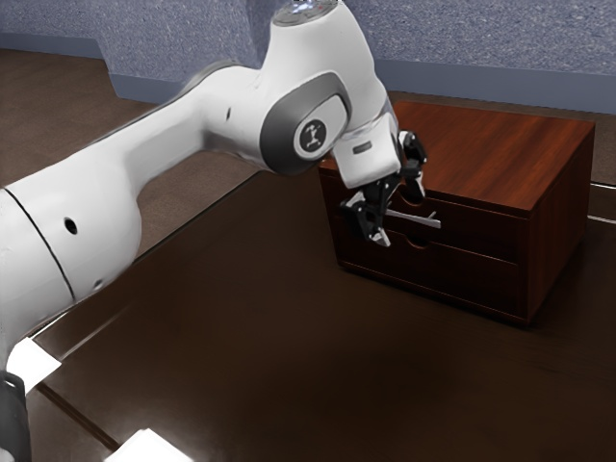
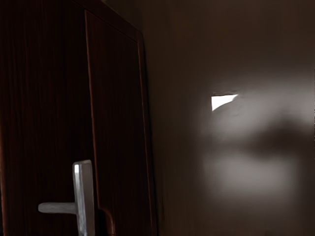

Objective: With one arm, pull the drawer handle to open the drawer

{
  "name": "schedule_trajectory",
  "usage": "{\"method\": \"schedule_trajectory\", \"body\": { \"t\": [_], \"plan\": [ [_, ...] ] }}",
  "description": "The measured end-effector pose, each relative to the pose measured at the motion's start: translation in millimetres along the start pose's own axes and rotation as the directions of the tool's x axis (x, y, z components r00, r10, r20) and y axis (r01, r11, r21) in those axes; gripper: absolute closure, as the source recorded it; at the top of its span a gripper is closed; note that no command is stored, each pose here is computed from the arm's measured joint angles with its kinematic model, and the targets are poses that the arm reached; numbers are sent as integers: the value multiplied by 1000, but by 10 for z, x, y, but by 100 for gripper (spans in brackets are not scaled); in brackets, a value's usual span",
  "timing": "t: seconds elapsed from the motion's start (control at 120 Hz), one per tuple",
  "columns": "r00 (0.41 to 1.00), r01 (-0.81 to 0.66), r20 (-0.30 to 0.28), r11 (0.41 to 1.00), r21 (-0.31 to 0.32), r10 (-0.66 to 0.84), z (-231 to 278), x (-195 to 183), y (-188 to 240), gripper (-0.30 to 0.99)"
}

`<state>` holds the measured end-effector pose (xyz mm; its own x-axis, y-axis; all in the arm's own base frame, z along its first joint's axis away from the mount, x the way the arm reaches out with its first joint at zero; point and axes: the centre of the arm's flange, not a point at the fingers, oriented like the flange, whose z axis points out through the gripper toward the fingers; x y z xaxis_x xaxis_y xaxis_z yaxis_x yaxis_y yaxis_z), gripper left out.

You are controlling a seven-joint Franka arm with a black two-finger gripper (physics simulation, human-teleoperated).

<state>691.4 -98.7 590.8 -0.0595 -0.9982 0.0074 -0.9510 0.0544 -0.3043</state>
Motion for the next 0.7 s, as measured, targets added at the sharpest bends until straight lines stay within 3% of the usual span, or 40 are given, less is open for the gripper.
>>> {"method": "schedule_trajectory", "body": {
  "t": [0.7],
  "plan": [
    [998, 57, 19, 998, -26, -57, 267, -128, -31, 0]
  ]
}}
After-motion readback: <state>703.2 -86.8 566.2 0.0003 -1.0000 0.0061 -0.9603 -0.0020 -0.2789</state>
